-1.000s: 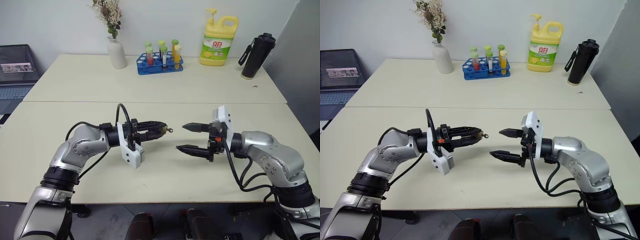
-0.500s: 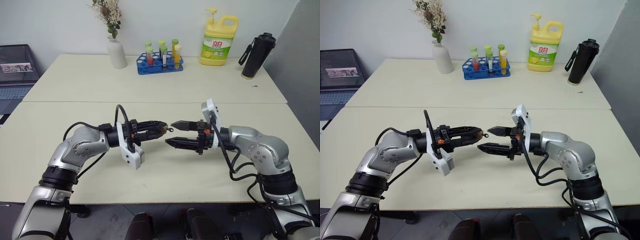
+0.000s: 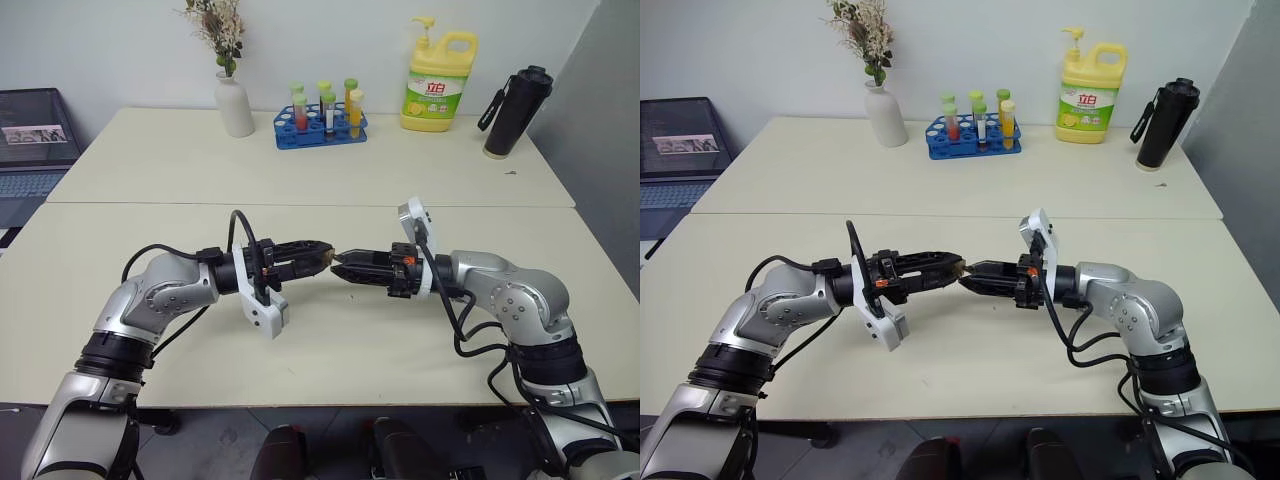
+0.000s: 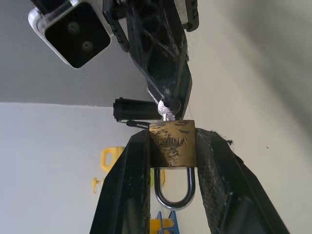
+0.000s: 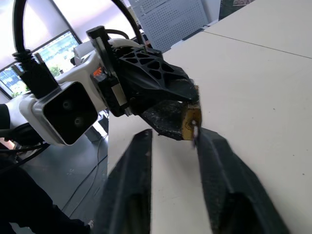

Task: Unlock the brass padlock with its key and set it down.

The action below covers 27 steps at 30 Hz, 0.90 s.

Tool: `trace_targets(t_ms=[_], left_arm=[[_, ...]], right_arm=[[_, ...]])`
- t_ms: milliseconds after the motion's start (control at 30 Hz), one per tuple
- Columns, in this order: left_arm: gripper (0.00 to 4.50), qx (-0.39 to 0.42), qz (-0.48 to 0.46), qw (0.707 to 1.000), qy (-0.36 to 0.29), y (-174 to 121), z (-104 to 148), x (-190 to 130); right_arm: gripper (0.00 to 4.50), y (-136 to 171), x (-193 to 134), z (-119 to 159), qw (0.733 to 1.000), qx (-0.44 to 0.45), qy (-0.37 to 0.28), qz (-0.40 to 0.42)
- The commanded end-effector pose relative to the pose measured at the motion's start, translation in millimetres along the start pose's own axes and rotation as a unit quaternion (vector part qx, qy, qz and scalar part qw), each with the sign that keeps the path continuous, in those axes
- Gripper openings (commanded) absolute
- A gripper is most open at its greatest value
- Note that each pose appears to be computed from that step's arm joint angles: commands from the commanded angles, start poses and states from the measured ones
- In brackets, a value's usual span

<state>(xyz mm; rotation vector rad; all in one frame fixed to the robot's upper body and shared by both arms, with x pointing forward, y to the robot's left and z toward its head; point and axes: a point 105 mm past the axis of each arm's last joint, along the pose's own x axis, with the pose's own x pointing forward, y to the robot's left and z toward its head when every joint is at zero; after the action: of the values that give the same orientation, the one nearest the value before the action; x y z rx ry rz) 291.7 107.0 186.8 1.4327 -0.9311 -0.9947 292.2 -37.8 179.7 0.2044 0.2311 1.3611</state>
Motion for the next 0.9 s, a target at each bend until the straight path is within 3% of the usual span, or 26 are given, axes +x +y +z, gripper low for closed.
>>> trace_targets(t_ms=[33, 800, 900], left_arm=[[0.94, 0.017, 0.011, 1.000, 0.000, 9.1, 0.4, -1.2], [0.94, 0.011, 0.012, 1.000, 0.013, 2.7, 1.3, -2.0], [0.94, 0.011, 0.014, 1.000, 0.014, 2.9, 0.8, -1.5]], right_arm=[[0.00, 9.4, 0.4, 14.2, 0.999, -0.019, -0.015, 0.024], [0.00, 11.8, 1.3, 20.0, 0.999, -0.024, -0.007, 0.043], [0.60, 12.6, 1.3, 16.4, 0.998, -0.037, 0.000, 0.041]])
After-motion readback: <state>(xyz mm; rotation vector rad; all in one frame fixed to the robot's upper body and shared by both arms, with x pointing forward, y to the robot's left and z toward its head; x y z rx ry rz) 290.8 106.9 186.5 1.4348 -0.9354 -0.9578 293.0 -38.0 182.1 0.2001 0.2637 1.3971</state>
